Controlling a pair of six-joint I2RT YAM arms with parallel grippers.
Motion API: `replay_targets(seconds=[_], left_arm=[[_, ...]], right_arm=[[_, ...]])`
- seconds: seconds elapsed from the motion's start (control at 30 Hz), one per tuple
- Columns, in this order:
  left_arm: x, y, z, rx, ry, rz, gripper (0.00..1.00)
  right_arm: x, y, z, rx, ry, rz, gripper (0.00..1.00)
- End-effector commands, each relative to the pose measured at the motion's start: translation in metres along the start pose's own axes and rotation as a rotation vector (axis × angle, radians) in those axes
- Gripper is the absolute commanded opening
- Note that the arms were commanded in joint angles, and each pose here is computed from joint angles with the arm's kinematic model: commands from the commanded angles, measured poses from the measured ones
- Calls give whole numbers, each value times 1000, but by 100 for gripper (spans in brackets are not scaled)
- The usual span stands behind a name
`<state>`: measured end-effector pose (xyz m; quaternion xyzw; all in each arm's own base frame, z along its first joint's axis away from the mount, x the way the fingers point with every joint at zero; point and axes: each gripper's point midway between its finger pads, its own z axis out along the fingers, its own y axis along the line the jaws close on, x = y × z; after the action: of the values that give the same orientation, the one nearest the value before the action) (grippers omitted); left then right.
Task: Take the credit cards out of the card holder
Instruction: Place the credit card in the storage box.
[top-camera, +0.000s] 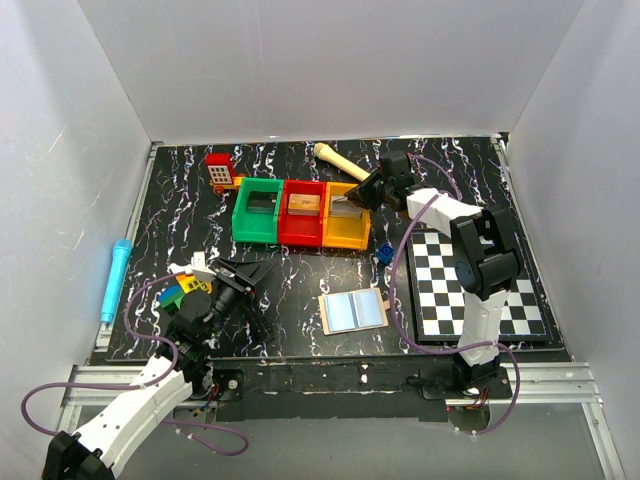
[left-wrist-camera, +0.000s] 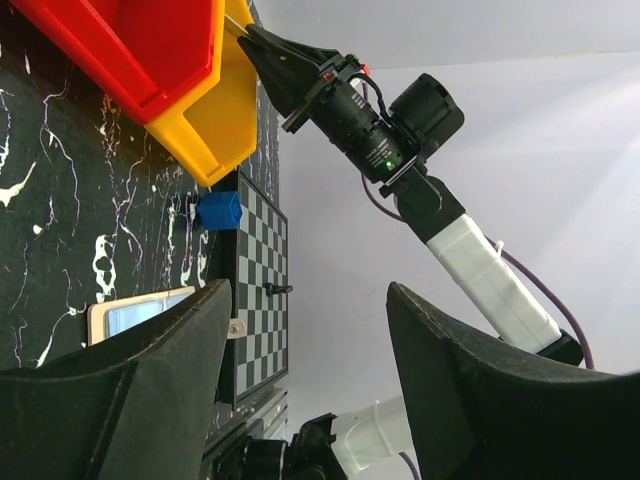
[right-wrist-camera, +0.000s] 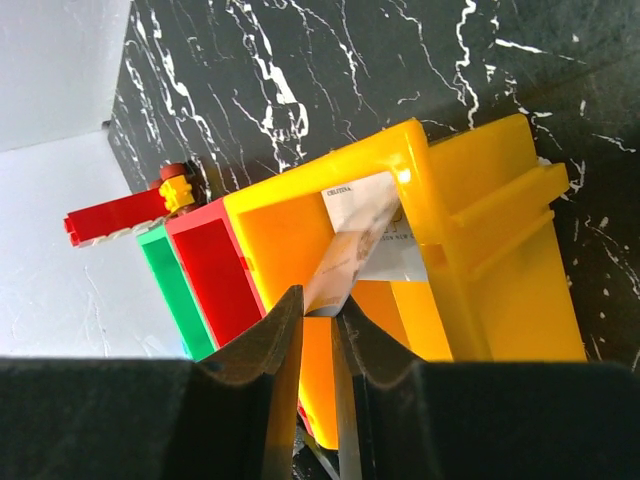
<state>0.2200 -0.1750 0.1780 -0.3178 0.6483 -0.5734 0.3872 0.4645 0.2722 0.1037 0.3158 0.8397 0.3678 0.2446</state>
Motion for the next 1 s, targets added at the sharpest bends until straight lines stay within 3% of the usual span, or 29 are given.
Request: replay_targets(seconds=[0.0,0.97], left_arm=[[-1,-2,0,10,1,5,63],[7,-1,1,10,47,0,63]], right_arm=[[0,-3,4,43,4,-24,25],[11,-31,-10,131,36,-83,40]])
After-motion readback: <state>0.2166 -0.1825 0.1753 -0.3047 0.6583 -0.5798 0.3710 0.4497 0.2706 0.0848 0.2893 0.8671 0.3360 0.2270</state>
